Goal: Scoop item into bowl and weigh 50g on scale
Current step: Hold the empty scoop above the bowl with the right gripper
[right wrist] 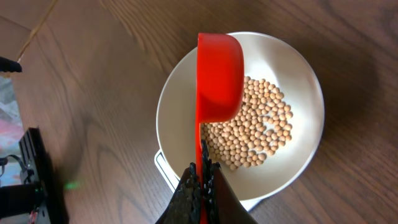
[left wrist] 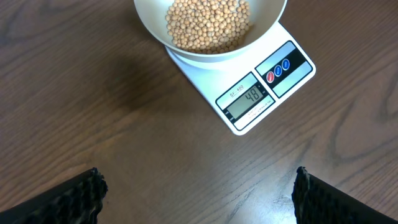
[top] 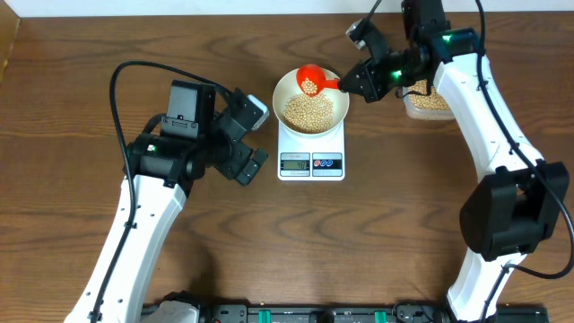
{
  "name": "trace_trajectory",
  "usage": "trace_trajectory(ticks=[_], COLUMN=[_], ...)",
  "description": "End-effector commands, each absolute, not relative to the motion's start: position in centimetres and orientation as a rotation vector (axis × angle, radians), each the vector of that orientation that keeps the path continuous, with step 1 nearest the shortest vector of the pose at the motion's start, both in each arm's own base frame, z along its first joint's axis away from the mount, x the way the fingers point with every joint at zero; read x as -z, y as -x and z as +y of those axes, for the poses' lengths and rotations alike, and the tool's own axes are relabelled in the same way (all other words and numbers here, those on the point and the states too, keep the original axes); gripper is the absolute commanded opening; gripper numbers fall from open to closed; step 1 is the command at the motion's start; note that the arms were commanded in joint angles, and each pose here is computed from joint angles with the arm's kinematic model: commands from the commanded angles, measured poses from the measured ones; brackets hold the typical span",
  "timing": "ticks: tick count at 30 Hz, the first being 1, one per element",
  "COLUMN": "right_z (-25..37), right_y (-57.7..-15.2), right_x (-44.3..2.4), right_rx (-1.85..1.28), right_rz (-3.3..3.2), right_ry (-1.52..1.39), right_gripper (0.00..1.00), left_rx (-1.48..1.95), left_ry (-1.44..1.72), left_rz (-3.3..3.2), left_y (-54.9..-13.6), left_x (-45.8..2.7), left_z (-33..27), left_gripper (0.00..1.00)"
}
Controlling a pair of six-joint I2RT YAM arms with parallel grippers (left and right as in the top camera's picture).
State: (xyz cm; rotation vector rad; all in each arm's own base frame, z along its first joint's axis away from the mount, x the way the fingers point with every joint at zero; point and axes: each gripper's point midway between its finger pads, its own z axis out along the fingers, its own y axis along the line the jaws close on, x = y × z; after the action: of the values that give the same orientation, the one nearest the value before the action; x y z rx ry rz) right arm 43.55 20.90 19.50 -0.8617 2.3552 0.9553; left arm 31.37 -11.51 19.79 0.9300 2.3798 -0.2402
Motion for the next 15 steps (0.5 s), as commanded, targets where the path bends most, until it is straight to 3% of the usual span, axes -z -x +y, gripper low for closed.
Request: trace_trajectory(ticks=[1,15], right_z=[20.81,20.37], right_y=[-43.52,-43.85], right_x=[-21.5,-21.01], right_rx=[-0.995,-0.937], right_rz=[2.306,2.328], right_ry=[0.845,0.844], right_gripper=[0.01,0.01], left_rx=[0.239,0.24], left_ry=[-0.916,-0.916], left_rz=[2.389,2.389], left_y=[-31.5,-31.5], left_x=[-19.7,-19.7], left_z=[-11.41,-11.41], left_gripper=[0.98,0.98])
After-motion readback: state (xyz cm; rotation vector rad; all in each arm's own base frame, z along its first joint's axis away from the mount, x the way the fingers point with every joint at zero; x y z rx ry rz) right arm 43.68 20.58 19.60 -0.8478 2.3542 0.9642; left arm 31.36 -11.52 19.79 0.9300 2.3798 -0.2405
